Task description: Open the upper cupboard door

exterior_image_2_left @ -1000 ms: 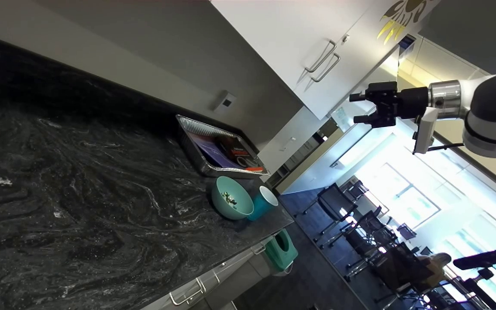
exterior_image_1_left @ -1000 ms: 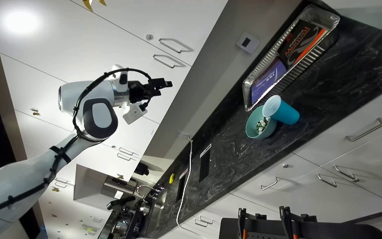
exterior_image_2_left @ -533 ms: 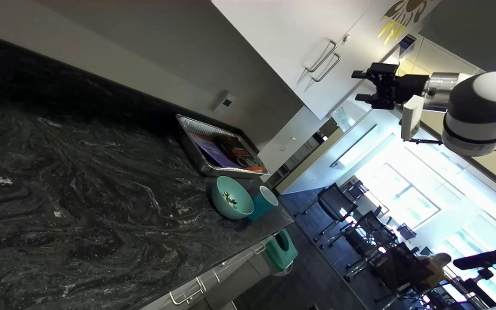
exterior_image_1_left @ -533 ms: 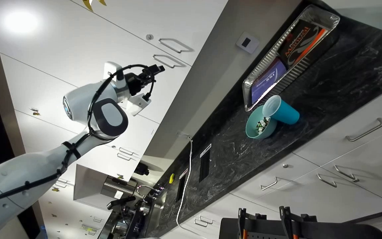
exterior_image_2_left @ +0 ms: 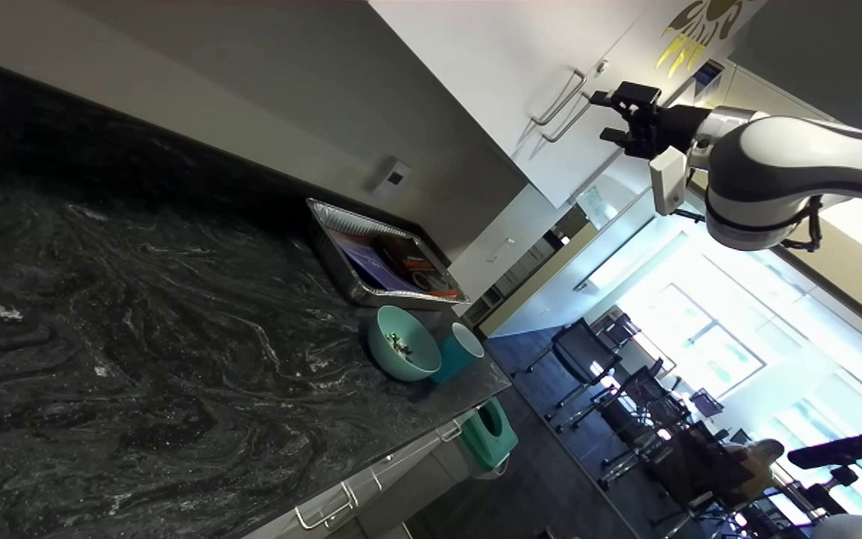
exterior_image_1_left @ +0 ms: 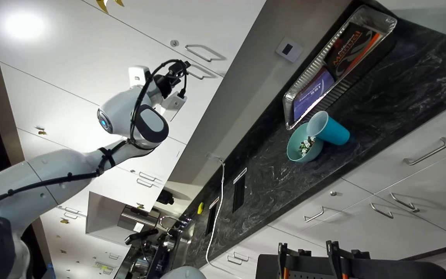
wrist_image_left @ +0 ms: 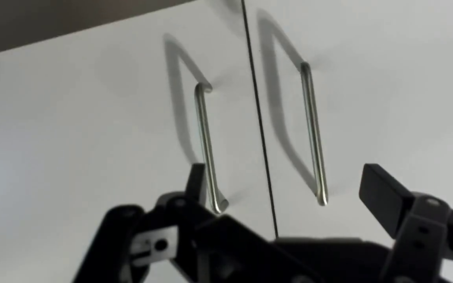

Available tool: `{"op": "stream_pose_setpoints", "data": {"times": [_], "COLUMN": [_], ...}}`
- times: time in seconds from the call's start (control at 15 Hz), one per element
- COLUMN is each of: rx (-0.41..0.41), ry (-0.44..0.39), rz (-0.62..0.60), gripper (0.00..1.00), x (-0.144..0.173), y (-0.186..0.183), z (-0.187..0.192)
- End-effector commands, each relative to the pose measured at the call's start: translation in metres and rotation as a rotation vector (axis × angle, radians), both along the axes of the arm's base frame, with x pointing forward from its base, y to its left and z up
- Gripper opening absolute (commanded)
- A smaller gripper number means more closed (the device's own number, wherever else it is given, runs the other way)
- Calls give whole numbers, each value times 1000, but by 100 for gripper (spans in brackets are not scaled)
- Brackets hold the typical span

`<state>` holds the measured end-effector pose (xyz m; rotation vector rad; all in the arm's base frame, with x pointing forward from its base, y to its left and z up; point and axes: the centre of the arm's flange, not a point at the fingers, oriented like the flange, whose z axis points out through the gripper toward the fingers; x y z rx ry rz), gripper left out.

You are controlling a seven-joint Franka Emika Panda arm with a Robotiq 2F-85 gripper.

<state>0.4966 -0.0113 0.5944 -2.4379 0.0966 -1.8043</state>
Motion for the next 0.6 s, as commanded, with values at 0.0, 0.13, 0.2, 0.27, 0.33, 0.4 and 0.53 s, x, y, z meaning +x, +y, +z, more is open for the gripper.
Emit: {"op": "stream_pose_setpoints", "data": {"times": [0.0,0.13,0.2,0.27,0.33,0.4,0.53], "rx": [-73,-85,-94,-74,-78,-78,-82], "ry": [-51,-49,-42,-21,-22,-22,-24], "rz": [43,64,78,37,43,44,49], "gripper": [100,100,100,100,100,100,100], "x": [33,37,36,18,19,19,19], "y": [-36,-46,-47,-21,-25,-27,-26], "z": [1,3,4,4,3,2,3]}}
